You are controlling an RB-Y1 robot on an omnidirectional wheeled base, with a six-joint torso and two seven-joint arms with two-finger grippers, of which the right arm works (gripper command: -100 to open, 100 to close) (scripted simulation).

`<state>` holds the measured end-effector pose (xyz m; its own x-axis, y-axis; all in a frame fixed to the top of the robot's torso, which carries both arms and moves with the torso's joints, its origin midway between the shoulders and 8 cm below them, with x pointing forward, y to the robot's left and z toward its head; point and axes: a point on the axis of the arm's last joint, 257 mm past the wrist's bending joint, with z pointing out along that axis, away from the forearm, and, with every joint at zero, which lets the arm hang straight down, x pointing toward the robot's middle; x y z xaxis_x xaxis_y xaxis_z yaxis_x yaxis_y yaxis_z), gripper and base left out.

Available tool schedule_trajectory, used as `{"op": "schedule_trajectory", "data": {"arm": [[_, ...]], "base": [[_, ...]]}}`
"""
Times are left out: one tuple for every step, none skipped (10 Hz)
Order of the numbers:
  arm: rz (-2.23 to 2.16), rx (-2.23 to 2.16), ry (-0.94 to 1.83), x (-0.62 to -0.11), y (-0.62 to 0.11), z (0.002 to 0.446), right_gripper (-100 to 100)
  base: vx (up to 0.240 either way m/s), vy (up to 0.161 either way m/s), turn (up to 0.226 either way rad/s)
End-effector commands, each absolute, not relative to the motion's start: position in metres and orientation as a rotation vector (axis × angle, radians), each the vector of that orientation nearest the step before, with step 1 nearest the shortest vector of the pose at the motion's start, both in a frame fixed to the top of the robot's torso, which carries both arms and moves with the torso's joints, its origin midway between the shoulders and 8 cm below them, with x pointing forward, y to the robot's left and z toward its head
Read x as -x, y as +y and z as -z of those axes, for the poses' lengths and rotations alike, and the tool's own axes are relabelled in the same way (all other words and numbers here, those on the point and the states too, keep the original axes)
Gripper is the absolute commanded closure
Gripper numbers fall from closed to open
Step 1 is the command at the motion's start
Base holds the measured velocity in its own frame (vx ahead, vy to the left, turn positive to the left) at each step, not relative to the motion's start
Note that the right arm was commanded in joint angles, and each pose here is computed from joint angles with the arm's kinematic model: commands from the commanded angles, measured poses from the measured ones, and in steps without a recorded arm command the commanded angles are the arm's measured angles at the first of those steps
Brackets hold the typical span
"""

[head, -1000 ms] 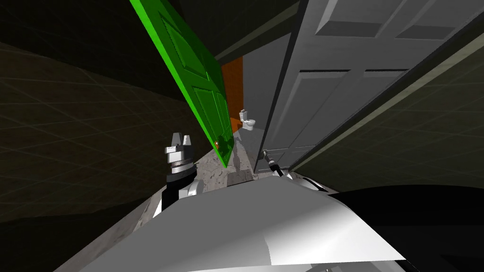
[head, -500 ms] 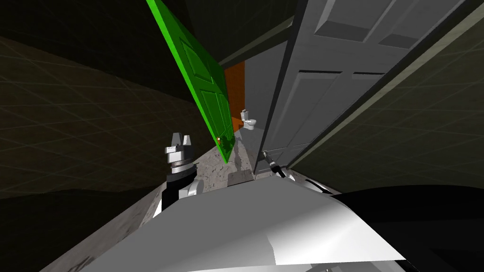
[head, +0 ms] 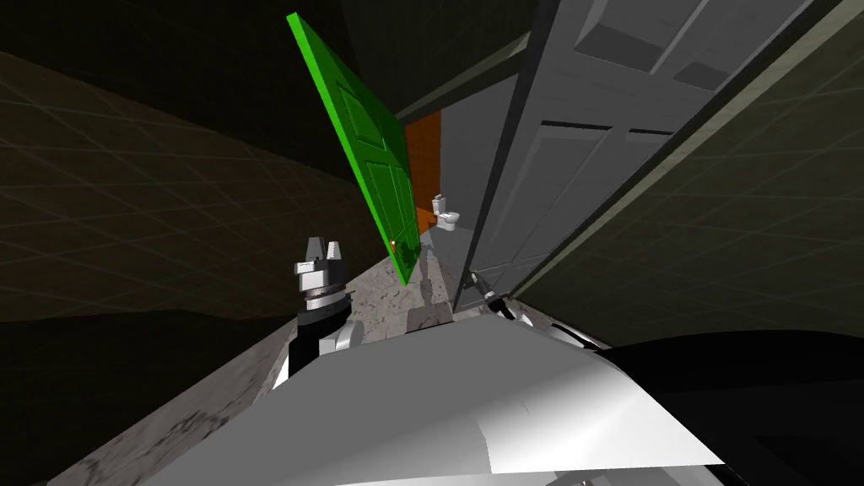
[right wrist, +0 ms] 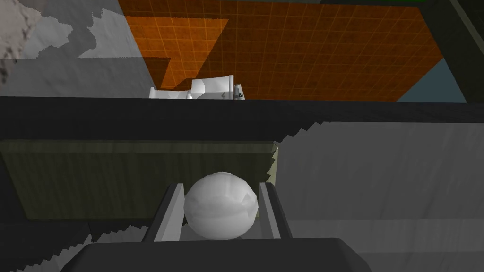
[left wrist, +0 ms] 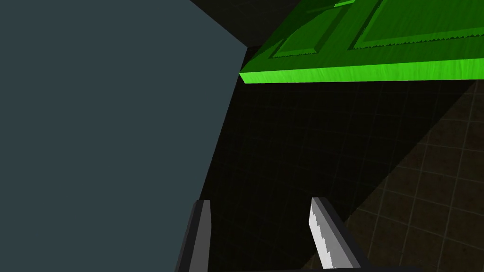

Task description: Pull the door open

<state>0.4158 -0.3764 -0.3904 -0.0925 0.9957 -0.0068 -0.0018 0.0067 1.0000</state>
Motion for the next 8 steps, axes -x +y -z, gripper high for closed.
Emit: {"op": "schedule_trajectory", "data": {"arm": [[-1.291,-1.149,1.297,-0.407,-0.374,0.392,100],[-1.305,-1.140,1.309,-0.401,-0.374,0.392,100],[-1.305,-1.140,1.309,-0.401,-0.374,0.392,100],[-1.329,-1.126,1.330,-0.392,-0.373,0.392,100],[-1.336,-1.122,1.336,-0.389,-0.373,0.391,100],[-1.330,-1.125,1.331,-0.393,-0.372,0.392,100],[-1.344,-1.116,1.346,-0.380,-0.373,0.393,100],[-1.347,-1.113,1.349,-0.376,-0.374,0.393,100]], "base": [[-0.158,-0.073,0.062],[-0.152,-0.067,0.092],[-0.103,-0.055,0.023],[-0.163,-0.075,0.097],[-0.189,-0.092,0.092],[-0.076,-0.036,0.022],[-0.143,-0.045,0.179],[-0.175,-0.068,0.152]]}}
